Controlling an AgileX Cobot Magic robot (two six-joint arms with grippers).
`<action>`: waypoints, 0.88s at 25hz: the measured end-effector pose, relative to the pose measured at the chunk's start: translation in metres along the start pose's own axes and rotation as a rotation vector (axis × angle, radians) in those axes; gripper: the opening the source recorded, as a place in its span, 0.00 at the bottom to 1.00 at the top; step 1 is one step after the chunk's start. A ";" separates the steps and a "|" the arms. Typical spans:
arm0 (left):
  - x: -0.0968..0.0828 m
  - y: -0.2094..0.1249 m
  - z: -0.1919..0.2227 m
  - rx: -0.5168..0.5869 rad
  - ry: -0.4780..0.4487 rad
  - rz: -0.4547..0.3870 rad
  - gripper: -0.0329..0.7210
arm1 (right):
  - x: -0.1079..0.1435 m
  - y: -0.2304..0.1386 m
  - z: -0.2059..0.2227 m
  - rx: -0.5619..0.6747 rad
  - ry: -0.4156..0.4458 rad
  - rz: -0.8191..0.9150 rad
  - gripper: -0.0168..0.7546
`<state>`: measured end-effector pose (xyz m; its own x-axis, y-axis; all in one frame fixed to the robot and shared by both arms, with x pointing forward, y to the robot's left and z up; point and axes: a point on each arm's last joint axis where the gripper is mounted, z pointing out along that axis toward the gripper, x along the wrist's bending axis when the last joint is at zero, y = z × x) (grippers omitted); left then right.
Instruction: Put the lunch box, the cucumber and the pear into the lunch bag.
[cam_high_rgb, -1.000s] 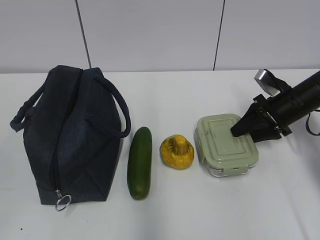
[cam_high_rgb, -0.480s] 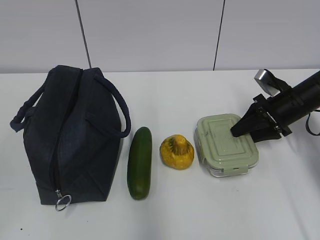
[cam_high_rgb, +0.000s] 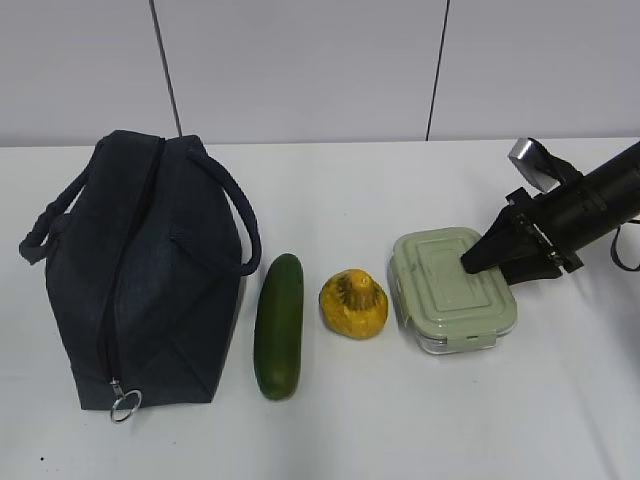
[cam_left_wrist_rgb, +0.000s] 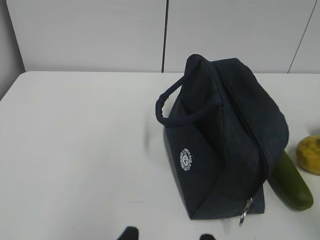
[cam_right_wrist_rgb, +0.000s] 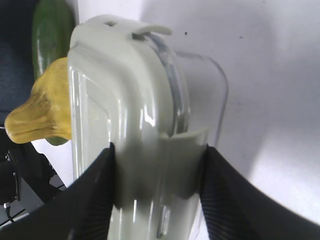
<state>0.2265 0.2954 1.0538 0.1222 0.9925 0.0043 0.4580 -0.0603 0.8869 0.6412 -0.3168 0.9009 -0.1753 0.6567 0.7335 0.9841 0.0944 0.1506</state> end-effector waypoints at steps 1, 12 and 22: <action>0.000 0.000 0.000 0.000 -0.004 -0.002 0.36 | 0.000 0.000 0.000 -0.001 0.001 0.001 0.51; -0.009 0.059 0.062 0.072 -0.179 -0.187 0.40 | 0.001 0.001 0.000 -0.007 0.006 -0.001 0.50; -0.010 0.076 0.157 0.223 -0.258 -0.259 0.64 | 0.001 0.003 0.000 -0.038 0.012 0.009 0.50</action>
<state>0.3979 0.2641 1.0484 0.1813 0.9206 -0.3459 0.6780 0.1378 0.7220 0.6444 -0.3158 0.9023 -0.1672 0.6483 0.7428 0.9838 0.0603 0.1688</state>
